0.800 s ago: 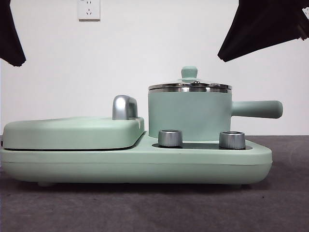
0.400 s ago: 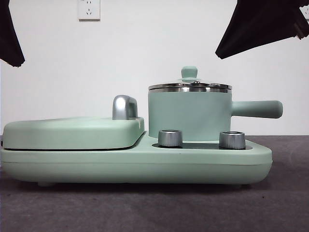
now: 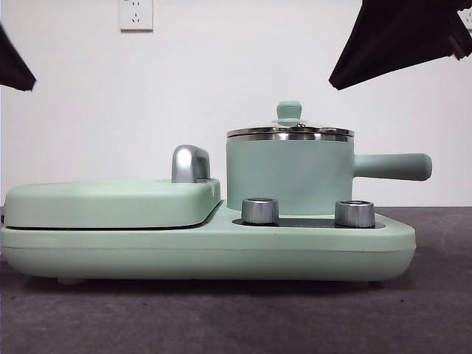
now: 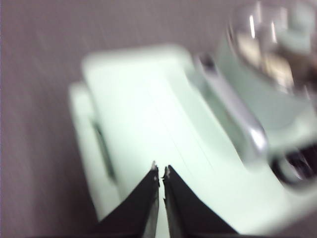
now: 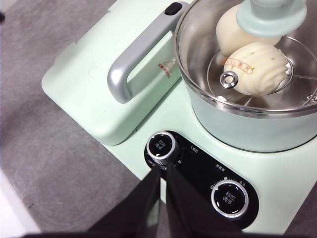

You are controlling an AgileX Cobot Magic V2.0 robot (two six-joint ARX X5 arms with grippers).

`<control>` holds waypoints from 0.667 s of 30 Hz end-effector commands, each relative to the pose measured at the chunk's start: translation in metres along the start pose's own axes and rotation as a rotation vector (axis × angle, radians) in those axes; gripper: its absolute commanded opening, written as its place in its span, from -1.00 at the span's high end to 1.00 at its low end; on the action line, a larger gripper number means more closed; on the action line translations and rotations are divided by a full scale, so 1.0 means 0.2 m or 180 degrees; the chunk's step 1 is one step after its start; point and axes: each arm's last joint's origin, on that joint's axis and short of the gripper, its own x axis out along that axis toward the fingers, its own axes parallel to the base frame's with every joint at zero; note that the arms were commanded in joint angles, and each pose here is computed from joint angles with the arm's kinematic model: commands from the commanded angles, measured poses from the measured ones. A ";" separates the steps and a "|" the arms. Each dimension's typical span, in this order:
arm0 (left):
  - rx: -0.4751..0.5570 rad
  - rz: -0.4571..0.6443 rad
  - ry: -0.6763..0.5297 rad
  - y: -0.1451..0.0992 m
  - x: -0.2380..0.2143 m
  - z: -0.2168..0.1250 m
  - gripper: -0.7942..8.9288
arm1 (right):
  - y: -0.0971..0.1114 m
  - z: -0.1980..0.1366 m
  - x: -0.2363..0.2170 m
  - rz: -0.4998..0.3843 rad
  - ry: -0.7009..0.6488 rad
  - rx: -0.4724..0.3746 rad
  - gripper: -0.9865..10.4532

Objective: Put the buns in a small steamer

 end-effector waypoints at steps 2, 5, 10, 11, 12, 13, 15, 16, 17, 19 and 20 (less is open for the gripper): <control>0.0109 0.0254 -0.0908 0.07 -0.06 -0.18 0.80 | 0.01 0.03 0.00 0.0039 -0.0055 -0.0049 0.80; 0.0048 0.0762 -0.1144 0.12 -0.11 -0.32 0.80 | 0.01 0.03 0.00 0.0039 -0.0055 -0.0049 0.80; -0.0043 0.1288 -0.1247 0.17 -0.12 -0.46 0.80 | 0.01 0.03 0.00 0.0039 -0.0055 -0.0049 0.80; -0.0053 0.1335 -0.1252 0.18 -0.12 -0.48 0.80 | 0.01 0.03 0.00 0.0040 -0.0055 -0.0049 0.80; -0.0060 0.1362 -0.1244 0.19 -0.12 -0.50 0.80 | 0.01 0.03 0.00 0.0039 -0.0055 -0.0049 0.80; -0.0067 0.1383 -0.1231 0.20 -0.11 -0.53 0.80 | 0.01 0.03 0.00 0.0039 -0.0055 -0.0049 0.80; -0.0084 0.1395 -0.1151 0.20 -0.10 -0.55 0.80 | 0.01 0.03 0.00 0.0039 -0.0055 -0.0049 0.80; -0.0092 0.1398 -0.1113 0.20 -0.10 -0.56 0.80 | 0.01 0.03 0.00 0.0039 -0.0056 -0.0049 0.80; -0.0095 0.1400 -0.1084 0.20 -0.10 -0.57 0.80 | 0.01 0.03 0.00 0.0039 -0.0056 -0.0049 0.80; -0.0103 0.1398 -0.1064 0.20 -0.10 -0.57 0.80 | 0.01 0.03 0.00 0.0039 -0.0055 -0.0049 0.80; -0.0193 0.1365 -0.1071 0.20 -0.10 -0.57 0.80 | 0.01 0.03 0.00 0.0040 -0.0055 -0.0049 0.80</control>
